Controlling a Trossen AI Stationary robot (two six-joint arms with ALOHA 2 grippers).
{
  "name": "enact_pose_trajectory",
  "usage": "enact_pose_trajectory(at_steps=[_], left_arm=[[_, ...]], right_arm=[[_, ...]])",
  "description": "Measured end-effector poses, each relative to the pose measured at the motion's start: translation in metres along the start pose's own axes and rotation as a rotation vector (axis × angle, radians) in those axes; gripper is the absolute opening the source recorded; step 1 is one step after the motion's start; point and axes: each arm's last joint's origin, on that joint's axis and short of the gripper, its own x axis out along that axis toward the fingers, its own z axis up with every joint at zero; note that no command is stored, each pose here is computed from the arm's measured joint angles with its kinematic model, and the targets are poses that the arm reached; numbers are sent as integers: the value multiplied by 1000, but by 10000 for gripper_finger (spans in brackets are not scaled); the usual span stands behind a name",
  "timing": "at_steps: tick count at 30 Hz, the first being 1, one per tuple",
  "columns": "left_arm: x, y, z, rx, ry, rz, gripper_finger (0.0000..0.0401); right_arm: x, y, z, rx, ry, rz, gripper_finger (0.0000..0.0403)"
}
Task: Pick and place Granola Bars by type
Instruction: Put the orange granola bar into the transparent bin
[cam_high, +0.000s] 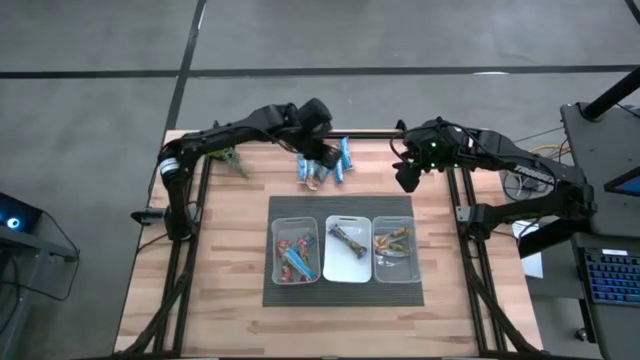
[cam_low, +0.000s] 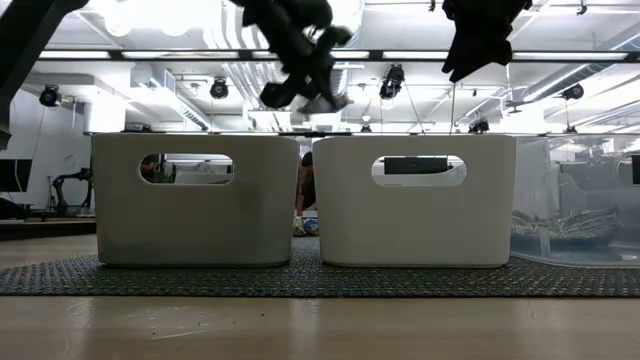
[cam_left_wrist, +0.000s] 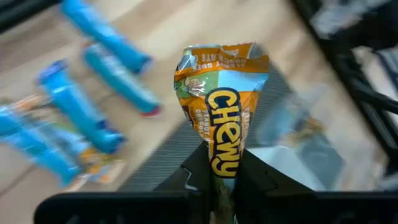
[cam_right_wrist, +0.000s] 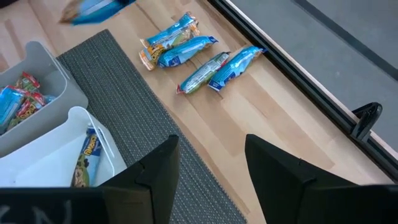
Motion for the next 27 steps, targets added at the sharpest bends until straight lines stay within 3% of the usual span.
enact_pose_trajectory(at_steps=[4,9,15,20,27], left_arm=[[-6,-28,-4,77,-35,-92,25],[-7,-44,-11,112,-41,-128,25],[-7,-60,-13,158,-92,-199,25],[-10,-79,-11,236,-164,-357,25],[-17,-110,-8,336,-294,-602,25]], right_arm=[[-3,-1,-1,1,-10,3,171],[-17,-1,-3,-37,-12,77,162],[-39,-4,-11,-68,-22,152,93],[-59,-9,-23,-76,-52,184,19],[-89,-18,-38,-49,-143,207,9]])
